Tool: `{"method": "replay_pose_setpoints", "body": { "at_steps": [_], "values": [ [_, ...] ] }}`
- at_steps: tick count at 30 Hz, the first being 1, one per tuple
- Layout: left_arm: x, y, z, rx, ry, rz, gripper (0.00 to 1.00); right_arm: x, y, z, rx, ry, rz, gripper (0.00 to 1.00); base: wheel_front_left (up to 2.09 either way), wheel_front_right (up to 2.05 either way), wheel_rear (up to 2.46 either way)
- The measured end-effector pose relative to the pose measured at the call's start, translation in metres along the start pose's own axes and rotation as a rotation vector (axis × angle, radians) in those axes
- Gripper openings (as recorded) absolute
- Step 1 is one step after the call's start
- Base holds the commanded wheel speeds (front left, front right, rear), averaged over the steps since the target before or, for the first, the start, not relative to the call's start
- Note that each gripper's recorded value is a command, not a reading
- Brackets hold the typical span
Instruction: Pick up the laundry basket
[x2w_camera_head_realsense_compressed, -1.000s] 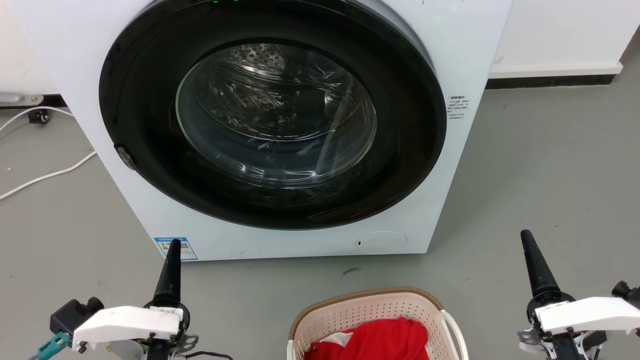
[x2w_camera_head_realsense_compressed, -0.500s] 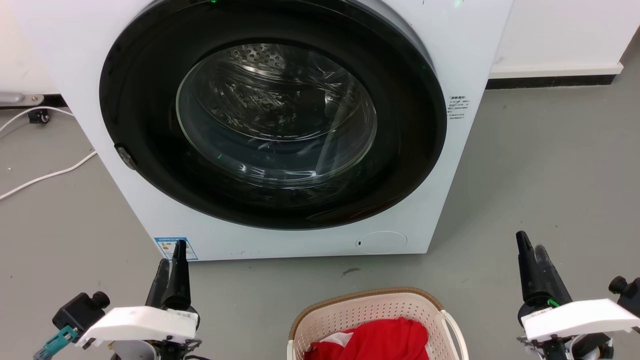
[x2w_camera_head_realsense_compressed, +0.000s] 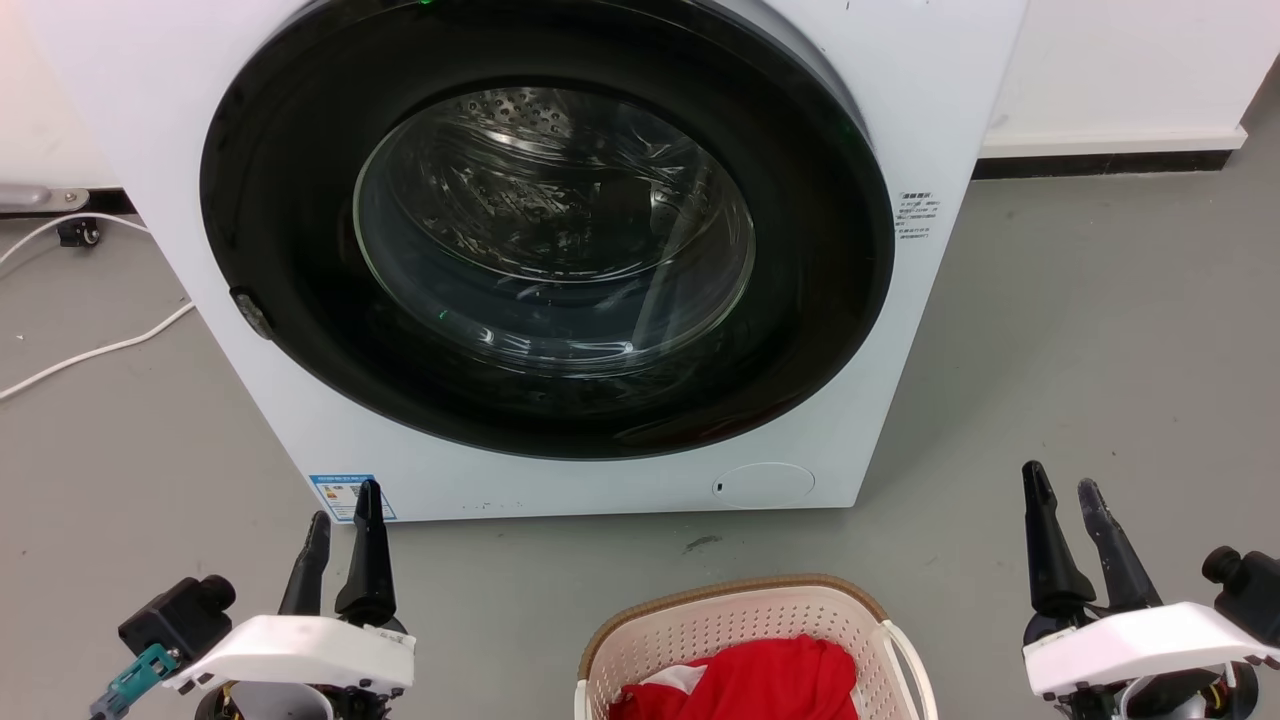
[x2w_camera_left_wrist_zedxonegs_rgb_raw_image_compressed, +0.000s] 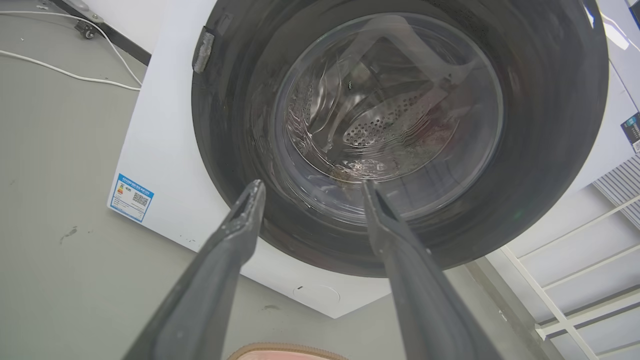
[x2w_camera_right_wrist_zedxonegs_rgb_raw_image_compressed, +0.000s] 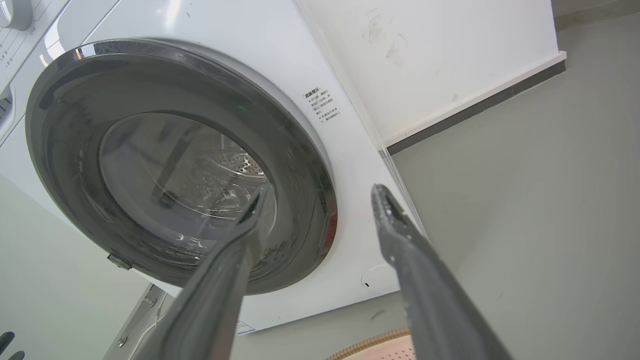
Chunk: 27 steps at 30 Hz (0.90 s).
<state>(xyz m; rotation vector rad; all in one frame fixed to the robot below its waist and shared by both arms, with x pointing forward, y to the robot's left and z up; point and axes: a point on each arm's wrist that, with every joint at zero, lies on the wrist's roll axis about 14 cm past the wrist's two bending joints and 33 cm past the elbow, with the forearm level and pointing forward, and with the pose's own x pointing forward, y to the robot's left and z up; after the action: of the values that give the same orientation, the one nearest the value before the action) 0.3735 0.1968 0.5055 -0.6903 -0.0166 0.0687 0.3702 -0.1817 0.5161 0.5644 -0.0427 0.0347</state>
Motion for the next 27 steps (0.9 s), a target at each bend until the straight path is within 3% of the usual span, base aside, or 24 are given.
{"method": "replay_pose_setpoints", "body": {
  "at_steps": [27],
  "values": [
    [-0.005, -0.004, 0.001, 0.296, -0.037, -0.033, 1.00, -0.006, 0.011, 0.002, -0.337, -0.027, 0.059, 1.00, 0.00, 0.00, 0.00]
  ]
}}
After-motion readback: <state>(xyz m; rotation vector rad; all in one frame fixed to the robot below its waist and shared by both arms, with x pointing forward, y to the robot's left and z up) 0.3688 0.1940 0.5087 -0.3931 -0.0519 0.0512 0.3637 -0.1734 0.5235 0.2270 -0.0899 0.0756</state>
